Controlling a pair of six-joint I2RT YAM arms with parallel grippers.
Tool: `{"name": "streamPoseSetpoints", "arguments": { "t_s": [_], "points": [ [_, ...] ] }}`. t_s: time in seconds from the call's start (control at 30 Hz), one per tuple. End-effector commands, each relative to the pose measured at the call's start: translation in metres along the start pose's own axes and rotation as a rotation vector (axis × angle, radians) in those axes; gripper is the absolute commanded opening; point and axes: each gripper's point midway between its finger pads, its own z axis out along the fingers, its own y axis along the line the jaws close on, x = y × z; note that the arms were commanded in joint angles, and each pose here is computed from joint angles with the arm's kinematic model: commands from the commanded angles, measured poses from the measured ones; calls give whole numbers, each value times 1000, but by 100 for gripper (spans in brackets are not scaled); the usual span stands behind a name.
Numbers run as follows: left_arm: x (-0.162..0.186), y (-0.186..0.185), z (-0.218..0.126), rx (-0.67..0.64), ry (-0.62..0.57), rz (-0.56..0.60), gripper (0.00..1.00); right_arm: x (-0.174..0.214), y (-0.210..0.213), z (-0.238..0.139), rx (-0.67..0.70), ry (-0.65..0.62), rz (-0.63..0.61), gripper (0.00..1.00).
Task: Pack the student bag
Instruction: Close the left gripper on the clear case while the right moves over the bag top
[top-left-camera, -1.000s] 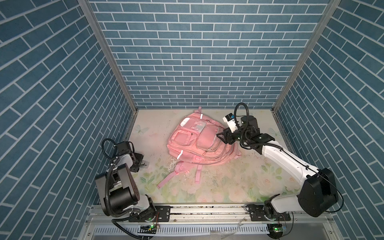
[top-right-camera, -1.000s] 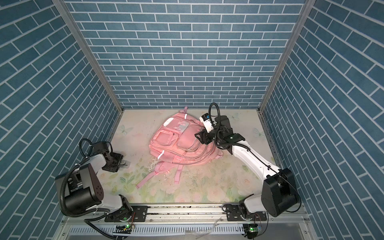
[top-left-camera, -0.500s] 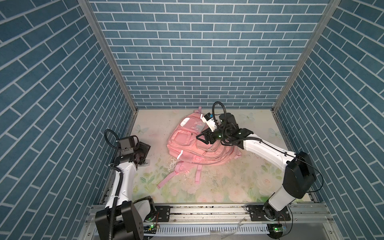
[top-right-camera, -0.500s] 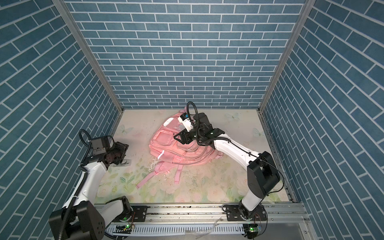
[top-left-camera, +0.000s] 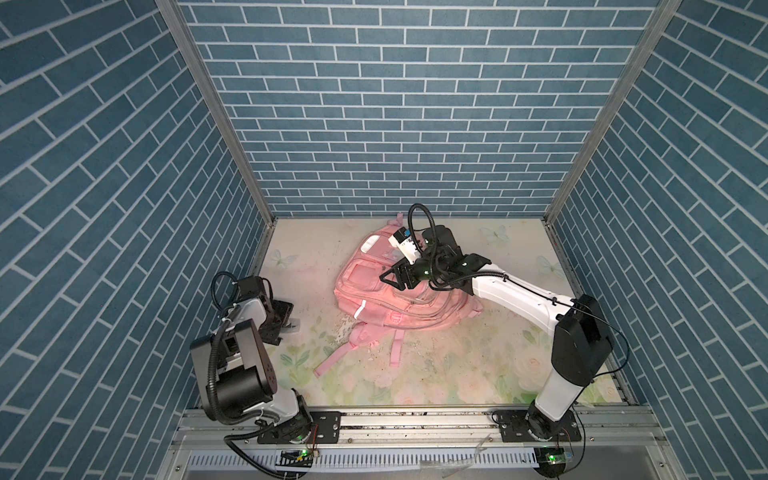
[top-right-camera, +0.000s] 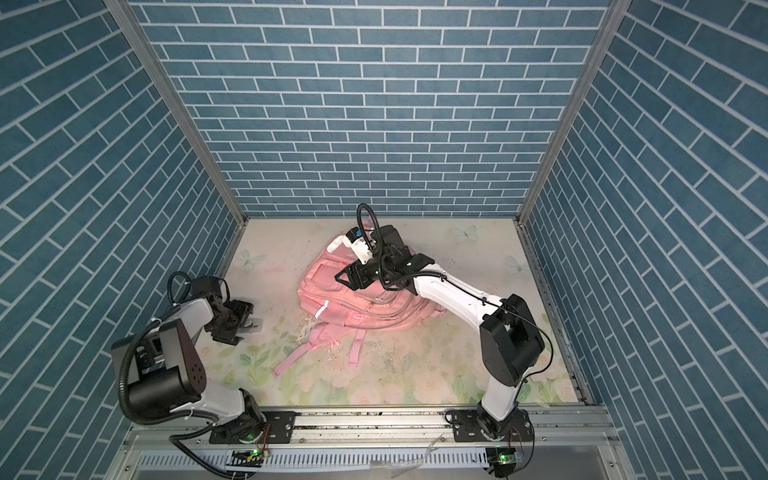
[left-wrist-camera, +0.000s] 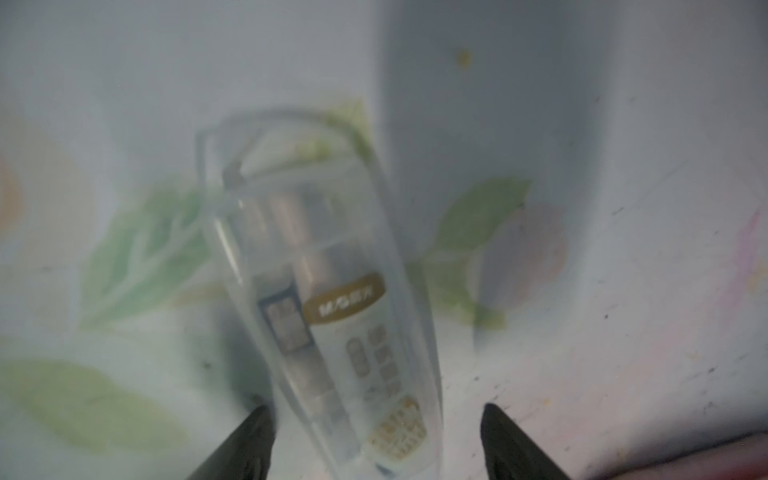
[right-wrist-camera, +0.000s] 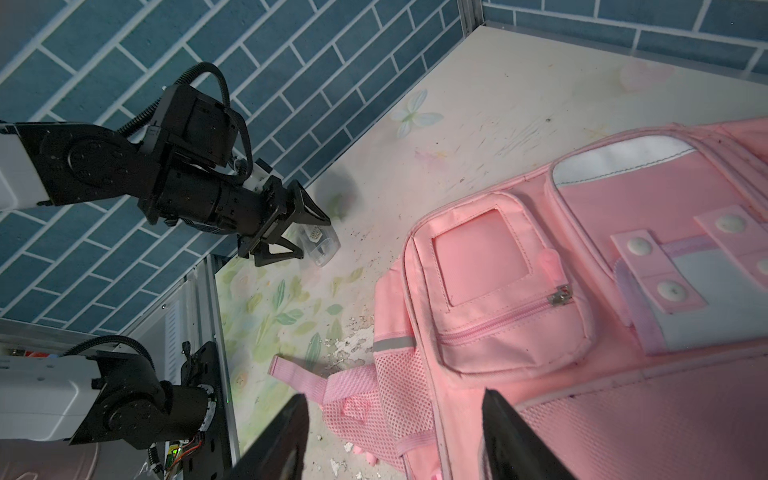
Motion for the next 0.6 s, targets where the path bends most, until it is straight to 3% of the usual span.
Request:
{"name": "streamPoseSetpoints", "arguments": {
  "t_s": [0.0, 0.4, 0.57],
  "points": [
    [-22, -2, 1, -28, -62, -19, 83, 8, -6, 4, 19, 25, 16, 67],
    [-38, 8, 33, -116, -77, -103, 85, 12, -33, 11, 5, 74, 15, 69],
    [-26, 18, 47, -153, -25, -92, 85, 10, -45, 0, 8, 54, 33, 68]
  ]
}}
